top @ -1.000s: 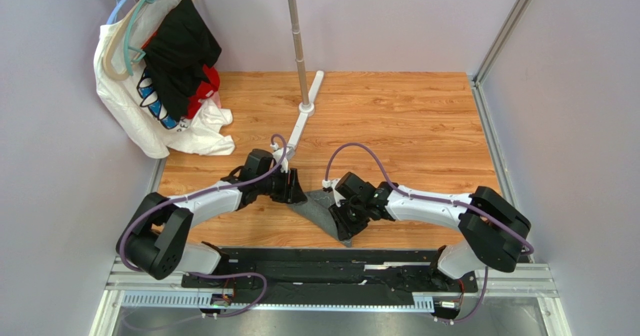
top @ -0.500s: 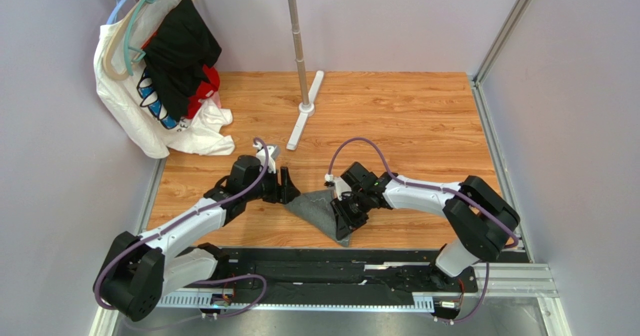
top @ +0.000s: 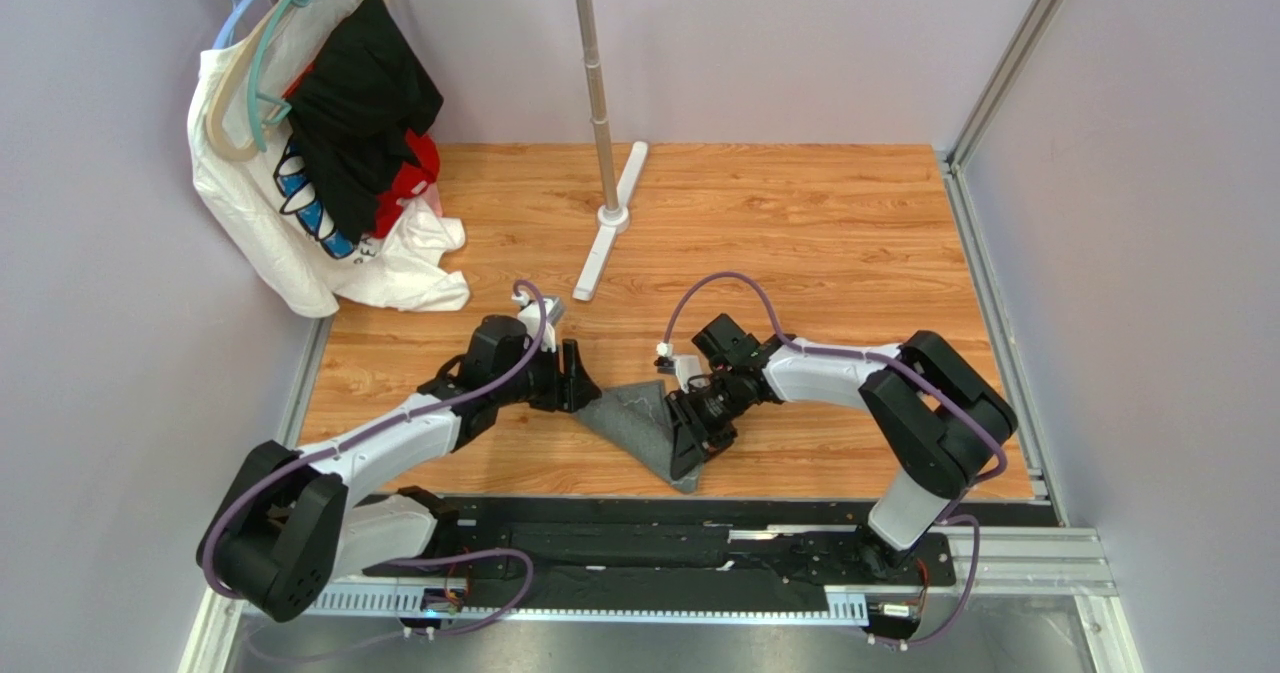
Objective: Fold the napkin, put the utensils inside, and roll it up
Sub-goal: Roll the napkin with the utensil
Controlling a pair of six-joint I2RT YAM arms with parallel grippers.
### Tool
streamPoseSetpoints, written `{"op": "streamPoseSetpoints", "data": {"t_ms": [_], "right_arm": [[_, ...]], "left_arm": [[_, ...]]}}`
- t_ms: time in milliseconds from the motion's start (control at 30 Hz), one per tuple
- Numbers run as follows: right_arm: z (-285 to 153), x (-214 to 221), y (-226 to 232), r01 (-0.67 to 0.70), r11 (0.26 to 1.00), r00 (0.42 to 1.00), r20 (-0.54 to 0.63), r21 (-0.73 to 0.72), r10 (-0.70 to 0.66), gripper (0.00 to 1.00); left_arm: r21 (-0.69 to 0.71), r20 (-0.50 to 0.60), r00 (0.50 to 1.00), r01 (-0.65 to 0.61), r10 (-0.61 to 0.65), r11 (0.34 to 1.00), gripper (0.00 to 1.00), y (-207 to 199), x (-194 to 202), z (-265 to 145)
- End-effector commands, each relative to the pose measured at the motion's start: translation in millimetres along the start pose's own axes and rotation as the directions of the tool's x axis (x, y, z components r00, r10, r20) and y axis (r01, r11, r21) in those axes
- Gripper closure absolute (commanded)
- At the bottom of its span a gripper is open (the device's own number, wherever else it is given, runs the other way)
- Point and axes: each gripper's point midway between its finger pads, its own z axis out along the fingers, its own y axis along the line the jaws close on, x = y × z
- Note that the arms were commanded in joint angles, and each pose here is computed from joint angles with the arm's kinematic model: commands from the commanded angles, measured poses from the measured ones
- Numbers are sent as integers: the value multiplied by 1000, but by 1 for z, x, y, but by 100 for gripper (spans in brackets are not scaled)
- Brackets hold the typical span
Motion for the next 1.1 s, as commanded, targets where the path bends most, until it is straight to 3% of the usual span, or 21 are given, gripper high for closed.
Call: {"op": "streamPoseSetpoints", "data": {"t_ms": [0, 200, 333, 367, 433, 467, 500, 567, 700, 800, 933, 1067], "right_arm": [[3, -8, -2, 22, 999, 1000, 3, -25, -22, 74], [3, -12, -5, -4, 999, 1000, 2, -53, 4, 73], [1, -15, -9, -17, 999, 1000, 12, -51, 17, 70], [0, -16, -9, -15, 999, 1000, 18, -50, 16, 66], [-5, -20, -6, -3, 999, 999, 38, -39, 5, 58], [-8, -19, -7, -7, 1000, 999, 36, -23, 8, 46], [-11, -20, -7, -6, 1000, 999, 42, -9, 7, 41], [-20, -23, -5, 2, 999, 998, 61, 35, -4, 33], [-44, -33, -11, -23, 982, 993, 114, 187, 1, 28], [-75, -49, -25, -71, 921, 977, 212, 383, -13, 27], [-117, -74, -27, -94, 817, 926, 351, 569, -138, 27], [-119, -95, 11, 51, 737, 830, 382, 674, -407, 26]], "left_arm": [[52, 31, 1000, -7, 5, 999, 42, -8, -8, 5], [59, -3, 1000, -2, 2, 998, 51, -6, 1, 11], [62, -11, 1000, 8, -7, 998, 77, -6, 1, 14], [60, -14, 1000, 11, -10, 998, 84, -6, 0, 15], [35, -31, 999, 23, -22, 999, 88, -4, -1, 16], [16, -38, 999, 24, -23, 1000, 96, -1, -1, 17], [-4, -64, 997, 32, -32, 999, 99, 3, 3, 18], [-8, -74, 997, 32, -33, 999, 100, 2, 1, 19], [-4, -131, 991, 33, -33, 999, 100, 2, 7, 23], [7, -154, 988, 30, -29, 1000, 100, 0, 6, 27], [20, -166, 986, 35, -31, 999, 100, -2, 6, 30], [18, -199, 979, 41, -37, 999, 100, -3, 10, 29]]}}
